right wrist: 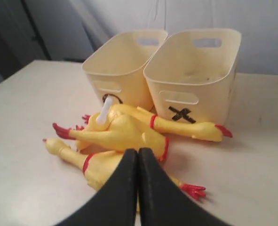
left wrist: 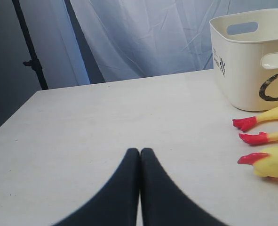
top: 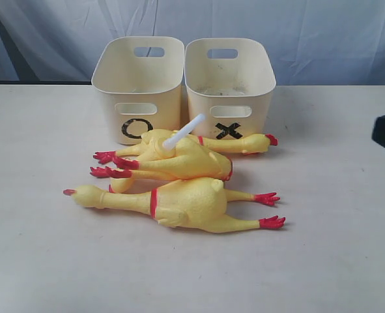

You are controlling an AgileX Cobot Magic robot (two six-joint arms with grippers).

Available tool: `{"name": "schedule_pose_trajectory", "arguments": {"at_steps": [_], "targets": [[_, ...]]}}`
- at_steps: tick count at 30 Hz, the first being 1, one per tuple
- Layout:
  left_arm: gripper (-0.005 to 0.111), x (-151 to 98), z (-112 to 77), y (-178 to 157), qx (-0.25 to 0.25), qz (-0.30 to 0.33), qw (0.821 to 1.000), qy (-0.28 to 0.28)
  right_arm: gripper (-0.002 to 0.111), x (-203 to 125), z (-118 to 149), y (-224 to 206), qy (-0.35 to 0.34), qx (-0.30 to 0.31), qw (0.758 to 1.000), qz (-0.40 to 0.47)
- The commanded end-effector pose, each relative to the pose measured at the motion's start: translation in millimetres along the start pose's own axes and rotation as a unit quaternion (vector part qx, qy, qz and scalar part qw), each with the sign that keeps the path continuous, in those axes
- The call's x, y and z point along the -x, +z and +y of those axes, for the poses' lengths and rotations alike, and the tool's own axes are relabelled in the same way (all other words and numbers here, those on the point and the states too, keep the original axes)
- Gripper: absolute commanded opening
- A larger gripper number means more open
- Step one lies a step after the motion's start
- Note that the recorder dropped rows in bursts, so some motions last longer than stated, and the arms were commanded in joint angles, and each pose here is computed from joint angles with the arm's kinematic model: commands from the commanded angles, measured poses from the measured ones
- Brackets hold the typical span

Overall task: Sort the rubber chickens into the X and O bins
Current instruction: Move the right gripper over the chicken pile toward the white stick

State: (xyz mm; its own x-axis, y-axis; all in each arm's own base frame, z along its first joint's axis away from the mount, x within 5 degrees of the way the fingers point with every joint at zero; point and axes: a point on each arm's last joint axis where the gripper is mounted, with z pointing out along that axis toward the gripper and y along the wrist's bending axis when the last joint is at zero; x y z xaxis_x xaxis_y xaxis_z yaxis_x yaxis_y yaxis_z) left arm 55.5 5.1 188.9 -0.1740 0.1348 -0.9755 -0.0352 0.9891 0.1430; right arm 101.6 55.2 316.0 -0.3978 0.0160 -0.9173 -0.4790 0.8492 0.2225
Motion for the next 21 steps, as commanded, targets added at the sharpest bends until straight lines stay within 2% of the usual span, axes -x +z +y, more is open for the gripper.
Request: {"name": "schedule_pose_trajectory", "arguments": {"at_steps": [1, 12, 21], "targets": [[0.0, 3.6, 0.0, -0.7, -0.001, -0.014, 1.0, -0.004, 0.0, 12.4, 4.3, 30.7, -0.024, 0.038, 0.997, 0.058], [0.0, 3.6, 0.0, -0.7, -0.001, -0.014, 1.0, -0.004, 0.0, 13.0, 26.3, 120.1, -0.077, 0.116, 0.969, 0.206], [0.0, 3.6, 0.0, -0.7, -0.001, -0.014, 1.0, -0.004, 0.001, -12.6, 31.1, 166.3, -0.103, 0.12, 0.947, 0.279]]}}
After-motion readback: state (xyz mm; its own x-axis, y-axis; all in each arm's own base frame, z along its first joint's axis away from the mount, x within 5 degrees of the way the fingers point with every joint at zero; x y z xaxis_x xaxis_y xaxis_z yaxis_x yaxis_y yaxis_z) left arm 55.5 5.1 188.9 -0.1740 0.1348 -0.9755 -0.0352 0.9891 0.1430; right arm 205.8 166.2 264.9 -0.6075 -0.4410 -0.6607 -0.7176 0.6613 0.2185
